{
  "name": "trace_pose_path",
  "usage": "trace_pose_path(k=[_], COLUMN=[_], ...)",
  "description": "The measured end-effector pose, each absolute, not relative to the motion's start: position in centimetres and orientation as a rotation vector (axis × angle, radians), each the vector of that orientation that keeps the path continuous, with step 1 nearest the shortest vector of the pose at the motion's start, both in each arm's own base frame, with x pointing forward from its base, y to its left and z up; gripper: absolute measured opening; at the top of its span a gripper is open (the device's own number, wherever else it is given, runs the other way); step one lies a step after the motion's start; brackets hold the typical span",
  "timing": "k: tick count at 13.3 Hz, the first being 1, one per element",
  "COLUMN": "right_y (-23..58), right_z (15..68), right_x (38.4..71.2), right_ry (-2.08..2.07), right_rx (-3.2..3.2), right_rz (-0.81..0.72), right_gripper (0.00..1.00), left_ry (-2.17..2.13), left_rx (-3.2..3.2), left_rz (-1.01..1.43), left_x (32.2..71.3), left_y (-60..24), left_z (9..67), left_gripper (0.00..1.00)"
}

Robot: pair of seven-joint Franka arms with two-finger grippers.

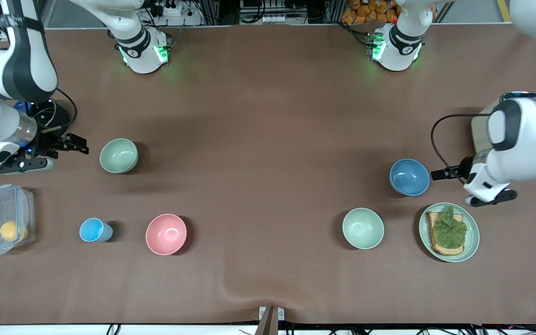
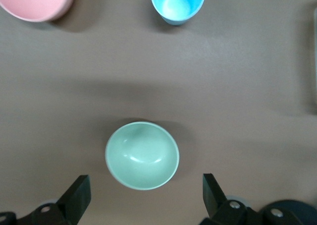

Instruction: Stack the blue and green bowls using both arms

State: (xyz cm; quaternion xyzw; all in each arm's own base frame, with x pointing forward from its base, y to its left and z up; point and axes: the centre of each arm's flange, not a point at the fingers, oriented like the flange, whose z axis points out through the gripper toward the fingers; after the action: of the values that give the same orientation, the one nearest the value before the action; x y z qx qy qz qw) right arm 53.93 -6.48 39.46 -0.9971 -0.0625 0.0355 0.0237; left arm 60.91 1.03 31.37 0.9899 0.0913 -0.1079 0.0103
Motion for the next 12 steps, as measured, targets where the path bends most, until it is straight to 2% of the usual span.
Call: trace_pose_path(k=[2,5,6,7,8,12], right_y=[-7.4,-7.4,-7.4,-7.4,-7.6,-9.3], right_z=[36.6,33.3,32.0,30.4,28.9,24.4], right_x=[53.1,53.2,53.3,53.3,53.2,52.7], right_ry=[-0.195,-0.198,-0.207,-0.237,-0.272,-0.299], right_rx=[-3.083,-3.078,-3.078,-3.078,-3.076,-3.059], right_rz=[0.115,0.138,0.132,0.116,0.110,0.154], right_gripper=[1.00,1.00,1.00,1.00,1.00,0.99], left_ry=[0.270,0.258,0.257,0.256,0.253,0.255], left_rx=[3.102,3.111,3.109,3.107,3.104,3.095], left_rz=[-0.337,-0.355,-0.367,-0.384,-0.400,-0.433], left_x=[60.2,59.4,59.2,59.1,59.0,58.8], left_y=[1.0,1.0,0.9,0.9,0.8,0.8], left_z=[29.0,27.5,26.9,26.1,25.3,22.9], left_gripper=[1.00,0.95,0.89,0.89,0.83,0.80])
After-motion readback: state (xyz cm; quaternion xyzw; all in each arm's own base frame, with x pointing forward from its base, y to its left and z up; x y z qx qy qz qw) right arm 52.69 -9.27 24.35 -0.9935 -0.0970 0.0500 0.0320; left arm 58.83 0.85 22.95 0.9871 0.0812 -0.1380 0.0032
